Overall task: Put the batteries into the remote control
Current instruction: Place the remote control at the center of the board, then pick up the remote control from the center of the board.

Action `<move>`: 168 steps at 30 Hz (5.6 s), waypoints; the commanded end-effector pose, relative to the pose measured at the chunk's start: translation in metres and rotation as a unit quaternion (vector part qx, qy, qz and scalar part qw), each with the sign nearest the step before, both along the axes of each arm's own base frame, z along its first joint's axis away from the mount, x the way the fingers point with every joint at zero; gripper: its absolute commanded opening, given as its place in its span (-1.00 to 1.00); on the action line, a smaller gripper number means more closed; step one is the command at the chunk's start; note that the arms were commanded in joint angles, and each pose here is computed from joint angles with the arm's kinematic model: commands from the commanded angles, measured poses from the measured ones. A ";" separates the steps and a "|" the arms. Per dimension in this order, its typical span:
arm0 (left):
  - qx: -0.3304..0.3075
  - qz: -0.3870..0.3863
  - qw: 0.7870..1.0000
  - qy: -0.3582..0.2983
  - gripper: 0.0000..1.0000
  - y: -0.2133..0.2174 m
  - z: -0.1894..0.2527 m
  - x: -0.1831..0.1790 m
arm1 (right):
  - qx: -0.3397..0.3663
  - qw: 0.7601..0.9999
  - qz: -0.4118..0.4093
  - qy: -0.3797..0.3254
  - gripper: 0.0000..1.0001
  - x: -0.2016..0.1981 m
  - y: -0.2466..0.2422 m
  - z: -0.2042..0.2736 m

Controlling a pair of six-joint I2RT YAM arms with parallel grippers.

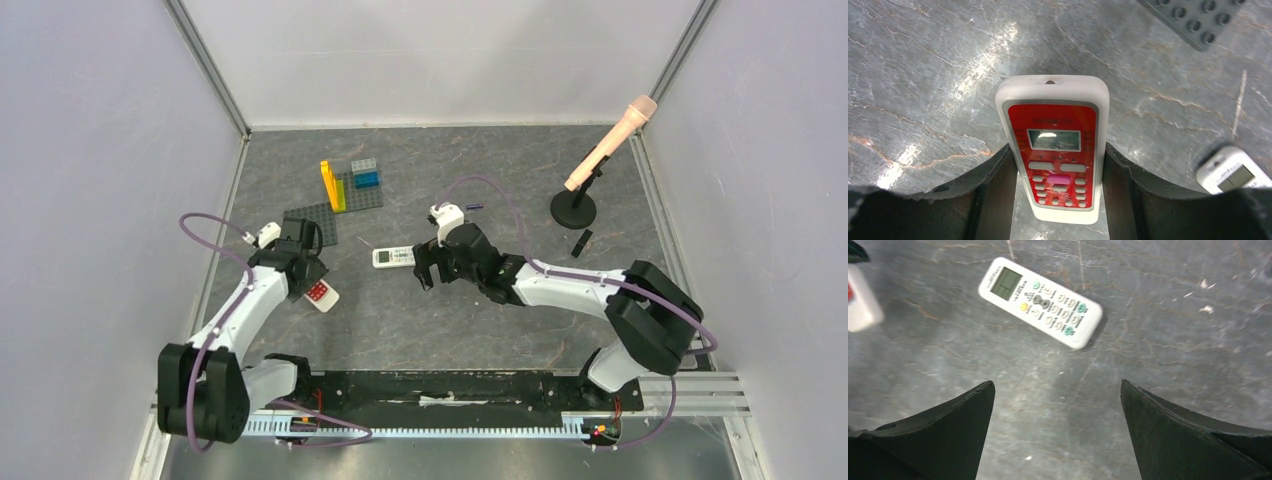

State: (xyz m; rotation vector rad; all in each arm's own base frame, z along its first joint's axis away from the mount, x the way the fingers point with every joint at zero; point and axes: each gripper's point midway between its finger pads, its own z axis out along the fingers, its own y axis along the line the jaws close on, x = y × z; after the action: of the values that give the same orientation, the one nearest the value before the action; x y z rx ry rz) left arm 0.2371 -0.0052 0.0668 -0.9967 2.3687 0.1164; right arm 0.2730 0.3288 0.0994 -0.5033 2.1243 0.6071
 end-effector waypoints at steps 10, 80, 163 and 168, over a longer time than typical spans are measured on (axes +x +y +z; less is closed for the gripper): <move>-0.083 0.067 0.992 0.067 -0.86 0.006 -0.051 0.007 | -0.173 0.942 0.268 -0.102 0.96 0.038 0.059 -0.027; -0.366 -0.463 0.607 -0.533 0.78 -0.156 0.283 -0.052 | 0.573 0.695 0.349 0.260 -0.38 -0.118 0.001 0.260; -0.321 -0.634 0.657 -0.253 -0.96 -0.243 0.189 -0.068 | 0.310 0.938 -0.047 0.150 0.96 -0.082 -0.073 0.074; -0.357 -0.568 0.705 -0.230 -0.96 -0.245 0.154 -0.053 | 0.226 0.962 -0.124 0.093 0.96 -0.070 -0.113 0.037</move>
State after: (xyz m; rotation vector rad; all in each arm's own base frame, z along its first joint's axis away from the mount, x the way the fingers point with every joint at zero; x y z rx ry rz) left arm 0.1654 -0.2498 0.2487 0.5988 1.9779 -1.4243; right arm 0.1825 0.2623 0.2012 0.0615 1.9643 1.4514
